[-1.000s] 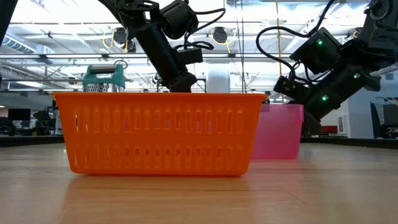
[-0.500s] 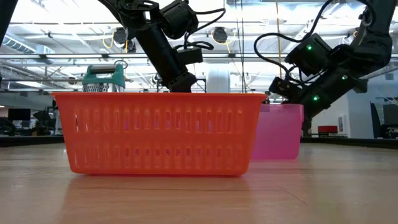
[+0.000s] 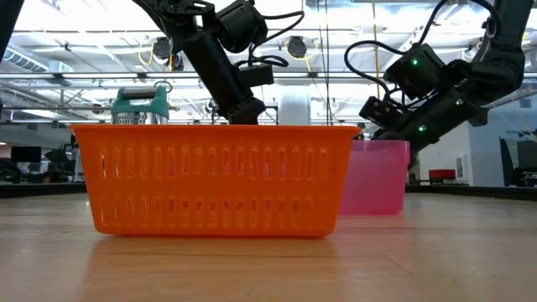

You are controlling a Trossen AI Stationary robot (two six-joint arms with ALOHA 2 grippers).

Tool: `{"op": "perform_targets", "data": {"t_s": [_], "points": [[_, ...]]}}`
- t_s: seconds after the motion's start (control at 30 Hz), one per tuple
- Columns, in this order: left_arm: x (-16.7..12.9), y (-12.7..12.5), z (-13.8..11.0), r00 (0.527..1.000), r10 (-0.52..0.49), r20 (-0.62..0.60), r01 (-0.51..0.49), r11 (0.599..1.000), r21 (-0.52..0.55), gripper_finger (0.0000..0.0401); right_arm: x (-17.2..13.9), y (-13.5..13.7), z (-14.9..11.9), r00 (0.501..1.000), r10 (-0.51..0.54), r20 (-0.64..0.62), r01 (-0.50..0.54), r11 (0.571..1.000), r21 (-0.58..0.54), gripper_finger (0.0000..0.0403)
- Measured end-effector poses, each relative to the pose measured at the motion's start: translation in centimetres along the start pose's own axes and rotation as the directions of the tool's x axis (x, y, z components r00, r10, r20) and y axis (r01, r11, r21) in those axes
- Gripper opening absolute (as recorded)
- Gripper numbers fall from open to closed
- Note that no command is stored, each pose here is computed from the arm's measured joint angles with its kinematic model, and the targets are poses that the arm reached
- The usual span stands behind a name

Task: Pick & Place Kitchen Items
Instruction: Put the brown food coloring bottle into the red bin

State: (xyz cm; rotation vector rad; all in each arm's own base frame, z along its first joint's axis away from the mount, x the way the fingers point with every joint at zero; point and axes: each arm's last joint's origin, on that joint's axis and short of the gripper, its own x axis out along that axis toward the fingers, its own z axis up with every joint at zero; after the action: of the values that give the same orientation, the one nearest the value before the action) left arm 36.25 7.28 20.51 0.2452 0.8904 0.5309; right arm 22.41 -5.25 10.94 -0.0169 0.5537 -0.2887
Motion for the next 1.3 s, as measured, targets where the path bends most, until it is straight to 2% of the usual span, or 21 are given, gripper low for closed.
{"op": "perform_targets", "data": {"t_s": [0.1,0.6,1.3], "points": [[0.0,0.0,0.0,1.0,0.0,0.002,0.0,1.0,-0.001,0.0166,0.0,0.0,0.0,0.999,0.039,0.002,-0.039,0.999,-0.001,0.012],[0.0,0.1,0.2,1.0,0.003,0.02,-0.003,1.0,-0.012,0.0166,0.1,0.0,-0.1,0.999,0.041,-0.002,-0.042,0.999,-0.036,0.0125],[0.0,0.1,0.2,1.0,0.003,0.022,-0.003,1.0,-0.013,0.0166,1.1,0.1,-0.9,0.996,0.084,-0.018,-0.084,0.996,-0.028,0.0125]]}}
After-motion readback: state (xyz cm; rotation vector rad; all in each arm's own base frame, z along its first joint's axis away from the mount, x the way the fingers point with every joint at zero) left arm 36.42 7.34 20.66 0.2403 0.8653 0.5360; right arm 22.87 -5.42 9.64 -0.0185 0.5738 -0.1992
